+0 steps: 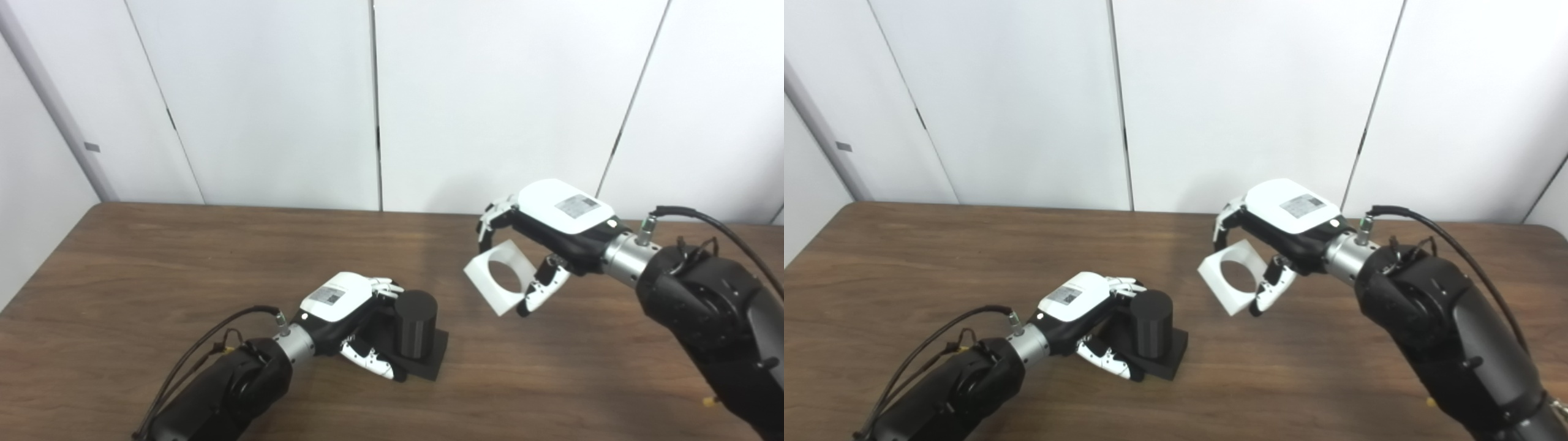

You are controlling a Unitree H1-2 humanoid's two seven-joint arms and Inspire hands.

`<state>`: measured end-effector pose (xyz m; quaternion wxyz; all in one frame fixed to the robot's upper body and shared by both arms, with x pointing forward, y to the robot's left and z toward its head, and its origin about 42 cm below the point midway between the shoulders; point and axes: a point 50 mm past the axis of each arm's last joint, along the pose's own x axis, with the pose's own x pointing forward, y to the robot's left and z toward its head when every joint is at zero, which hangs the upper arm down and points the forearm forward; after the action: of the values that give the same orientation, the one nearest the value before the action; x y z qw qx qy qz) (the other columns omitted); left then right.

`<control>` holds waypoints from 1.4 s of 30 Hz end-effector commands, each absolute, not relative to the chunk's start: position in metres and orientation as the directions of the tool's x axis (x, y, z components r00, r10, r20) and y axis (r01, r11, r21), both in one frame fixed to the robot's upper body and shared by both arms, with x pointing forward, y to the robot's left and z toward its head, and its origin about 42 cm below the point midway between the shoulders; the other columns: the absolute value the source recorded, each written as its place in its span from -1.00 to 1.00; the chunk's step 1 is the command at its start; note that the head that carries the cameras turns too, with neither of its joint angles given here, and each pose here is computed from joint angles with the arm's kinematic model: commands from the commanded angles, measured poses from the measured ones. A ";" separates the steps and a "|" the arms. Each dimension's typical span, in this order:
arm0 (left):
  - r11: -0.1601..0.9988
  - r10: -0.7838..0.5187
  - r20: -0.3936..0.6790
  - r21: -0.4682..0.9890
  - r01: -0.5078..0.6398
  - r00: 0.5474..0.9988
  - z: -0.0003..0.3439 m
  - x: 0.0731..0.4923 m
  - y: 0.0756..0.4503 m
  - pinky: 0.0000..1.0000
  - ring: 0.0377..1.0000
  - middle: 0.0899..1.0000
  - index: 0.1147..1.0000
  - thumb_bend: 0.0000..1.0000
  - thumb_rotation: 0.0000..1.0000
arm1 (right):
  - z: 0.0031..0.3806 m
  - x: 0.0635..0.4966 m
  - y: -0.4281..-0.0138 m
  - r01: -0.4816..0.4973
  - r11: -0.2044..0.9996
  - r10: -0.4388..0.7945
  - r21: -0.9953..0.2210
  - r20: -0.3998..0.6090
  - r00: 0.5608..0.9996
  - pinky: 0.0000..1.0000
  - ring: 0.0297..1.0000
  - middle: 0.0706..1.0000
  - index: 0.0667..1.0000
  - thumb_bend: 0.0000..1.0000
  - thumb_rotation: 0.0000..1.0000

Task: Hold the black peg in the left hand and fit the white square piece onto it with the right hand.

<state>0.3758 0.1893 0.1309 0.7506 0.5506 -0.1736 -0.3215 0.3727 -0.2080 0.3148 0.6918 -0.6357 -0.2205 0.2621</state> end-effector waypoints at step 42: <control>0.041 -0.680 -0.295 0.899 0.437 0.672 0.086 0.349 0.166 0.69 0.76 0.61 -0.01 0.89 -0.49 | 0.304 0.372 -0.145 -0.138 0.129 0.756 -0.982 0.007 0.654 0.71 0.66 0.47 -0.12 0.04 -0.73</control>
<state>0.3774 0.1788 0.1300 0.7556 0.5484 -0.1696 -0.3155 0.3702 -0.1481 0.2858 0.7068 -0.5802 -0.2310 0.3324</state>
